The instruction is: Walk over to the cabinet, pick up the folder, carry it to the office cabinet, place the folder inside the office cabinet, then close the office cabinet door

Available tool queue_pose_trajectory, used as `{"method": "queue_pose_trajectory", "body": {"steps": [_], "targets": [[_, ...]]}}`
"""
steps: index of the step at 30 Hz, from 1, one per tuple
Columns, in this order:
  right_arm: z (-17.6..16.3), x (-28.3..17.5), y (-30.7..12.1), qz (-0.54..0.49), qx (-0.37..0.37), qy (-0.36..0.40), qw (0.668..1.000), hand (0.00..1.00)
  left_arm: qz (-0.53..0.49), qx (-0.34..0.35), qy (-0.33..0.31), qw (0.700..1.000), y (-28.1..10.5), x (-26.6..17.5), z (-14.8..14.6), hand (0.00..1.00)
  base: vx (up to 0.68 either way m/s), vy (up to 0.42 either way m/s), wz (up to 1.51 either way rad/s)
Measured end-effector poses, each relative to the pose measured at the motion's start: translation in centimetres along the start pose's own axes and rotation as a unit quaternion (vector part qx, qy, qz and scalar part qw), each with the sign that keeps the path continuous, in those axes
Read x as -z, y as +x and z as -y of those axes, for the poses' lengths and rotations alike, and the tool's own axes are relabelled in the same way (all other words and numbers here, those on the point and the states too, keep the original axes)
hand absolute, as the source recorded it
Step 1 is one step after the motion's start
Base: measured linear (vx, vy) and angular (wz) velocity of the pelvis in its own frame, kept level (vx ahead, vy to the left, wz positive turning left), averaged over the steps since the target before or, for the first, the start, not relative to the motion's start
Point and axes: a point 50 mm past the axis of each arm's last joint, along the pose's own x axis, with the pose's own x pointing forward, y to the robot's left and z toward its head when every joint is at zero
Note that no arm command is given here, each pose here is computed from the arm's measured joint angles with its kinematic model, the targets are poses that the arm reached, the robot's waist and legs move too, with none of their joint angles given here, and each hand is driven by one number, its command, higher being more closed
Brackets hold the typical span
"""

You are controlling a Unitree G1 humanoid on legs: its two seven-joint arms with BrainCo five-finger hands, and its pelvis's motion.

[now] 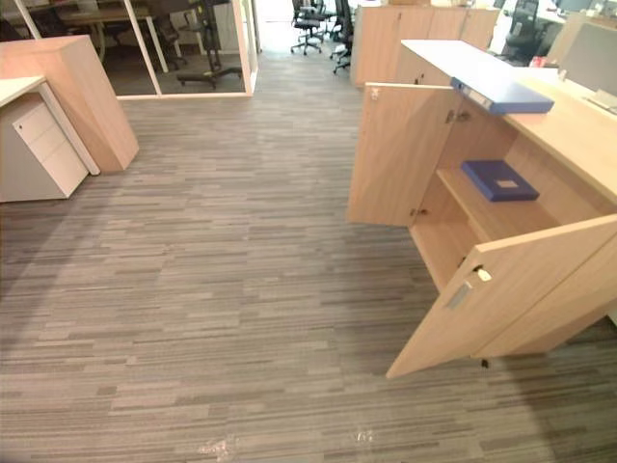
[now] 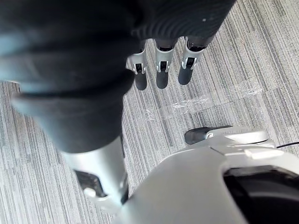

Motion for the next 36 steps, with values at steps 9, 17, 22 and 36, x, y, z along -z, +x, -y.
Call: {"method": "queue_pose_trajectory", "body": {"steps": [9,17,22,36], "targets": [[-0.18,-0.53,0.13,0.006,-0.002,0.005,1.0,0.0,-0.001,0.007,-0.018,1.0,0.08,-0.16,0.02,0.0,0.0,0.0,0.0],[-0.2,-0.59,0.14,0.007,-0.002,0.005,1.0,0.0,0.002,0.009,-0.011,1.0,0.1,-0.29,0.06,0.0,-0.01,-0.007,0.0],[-0.19,-0.58,0.14,0.006,-0.002,0.005,1.0,0.0,0.003,0.01,-0.01,1.0,0.1,-0.3,0.06,0.0,-0.01,-0.003,0.0],[-0.3,-0.77,0.18,0.009,-0.004,0.004,1.0,0.0,0.007,0.007,-0.011,1.0,0.15,-0.49,-0.07,0.0,0.0,0.0,0.0]]}}
